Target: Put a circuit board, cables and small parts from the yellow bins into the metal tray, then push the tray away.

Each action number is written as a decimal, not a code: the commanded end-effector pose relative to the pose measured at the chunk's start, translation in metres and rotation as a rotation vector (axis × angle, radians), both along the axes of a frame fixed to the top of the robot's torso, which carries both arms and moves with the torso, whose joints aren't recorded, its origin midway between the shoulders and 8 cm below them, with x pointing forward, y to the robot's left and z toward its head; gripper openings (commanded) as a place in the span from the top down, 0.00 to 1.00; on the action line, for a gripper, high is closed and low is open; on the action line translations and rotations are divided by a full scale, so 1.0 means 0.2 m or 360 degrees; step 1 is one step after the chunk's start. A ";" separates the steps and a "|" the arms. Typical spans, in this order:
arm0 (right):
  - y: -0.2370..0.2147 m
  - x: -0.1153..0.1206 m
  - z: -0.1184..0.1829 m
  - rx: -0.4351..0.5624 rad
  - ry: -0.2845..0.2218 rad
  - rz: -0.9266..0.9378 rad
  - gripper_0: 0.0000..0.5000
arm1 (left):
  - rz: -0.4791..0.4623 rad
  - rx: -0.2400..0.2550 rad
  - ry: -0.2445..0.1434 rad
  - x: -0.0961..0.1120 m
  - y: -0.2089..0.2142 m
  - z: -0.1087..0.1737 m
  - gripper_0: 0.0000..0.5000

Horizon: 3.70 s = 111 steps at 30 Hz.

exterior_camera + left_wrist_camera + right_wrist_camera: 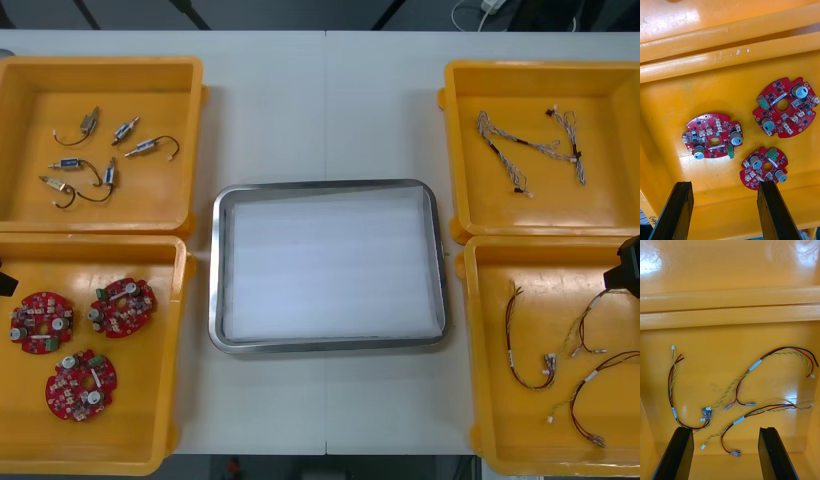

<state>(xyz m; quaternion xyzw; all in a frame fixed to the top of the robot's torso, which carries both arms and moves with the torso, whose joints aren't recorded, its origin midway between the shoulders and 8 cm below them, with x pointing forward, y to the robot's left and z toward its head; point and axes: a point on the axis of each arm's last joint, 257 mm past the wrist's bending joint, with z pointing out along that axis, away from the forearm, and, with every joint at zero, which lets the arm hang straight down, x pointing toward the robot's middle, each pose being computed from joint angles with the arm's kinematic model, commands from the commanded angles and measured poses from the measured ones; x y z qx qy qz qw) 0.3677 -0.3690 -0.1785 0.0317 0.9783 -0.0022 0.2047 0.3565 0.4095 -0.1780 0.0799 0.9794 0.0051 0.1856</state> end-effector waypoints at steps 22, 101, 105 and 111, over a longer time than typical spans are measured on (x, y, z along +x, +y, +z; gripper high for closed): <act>-0.02 0.01 0.03 0.0011 -0.0046 -0.0038 0.00 | 0.0096 0.0063 -0.0001 -0.02 0.10 0.04 0.00; -0.19 0.22 -0.38 0.0474 0.0021 -0.1116 0.00 | 0.0211 -0.0125 -0.0054 0.02 0.13 -0.24 0.00; -0.19 0.20 -0.42 0.0466 0.0026 -0.1117 0.00 | 0.0215 -0.0135 -0.0056 0.02 0.10 -0.29 0.00; -0.20 0.16 -0.48 0.0450 0.0042 -0.1111 0.00 | 0.0223 -0.0165 -0.0065 0.02 0.08 -0.34 0.00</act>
